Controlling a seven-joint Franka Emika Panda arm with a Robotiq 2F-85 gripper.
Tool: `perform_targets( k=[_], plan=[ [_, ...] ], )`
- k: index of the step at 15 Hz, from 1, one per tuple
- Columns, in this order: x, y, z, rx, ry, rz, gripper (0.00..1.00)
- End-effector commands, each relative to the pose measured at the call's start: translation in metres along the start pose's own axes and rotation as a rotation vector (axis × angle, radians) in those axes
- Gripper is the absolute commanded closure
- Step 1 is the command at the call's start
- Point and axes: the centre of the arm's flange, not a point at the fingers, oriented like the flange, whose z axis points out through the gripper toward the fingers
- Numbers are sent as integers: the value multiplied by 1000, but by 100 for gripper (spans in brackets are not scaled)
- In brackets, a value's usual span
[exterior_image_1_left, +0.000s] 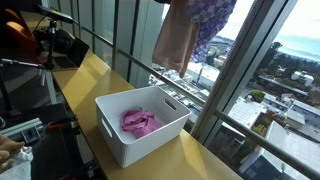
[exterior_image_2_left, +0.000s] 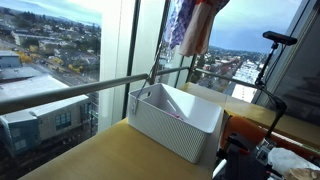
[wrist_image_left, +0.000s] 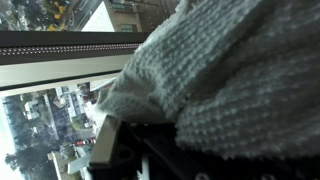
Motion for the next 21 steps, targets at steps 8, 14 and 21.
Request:
perform_targets(
  k=[8, 14, 21],
  plan=[
    [-20, 61, -88, -83, -67, -9, 100],
    [-33, 62, -97, -101, -89, -4, 100],
    [-52, 68, -82, -86, -114, 14, 100]
  ],
)
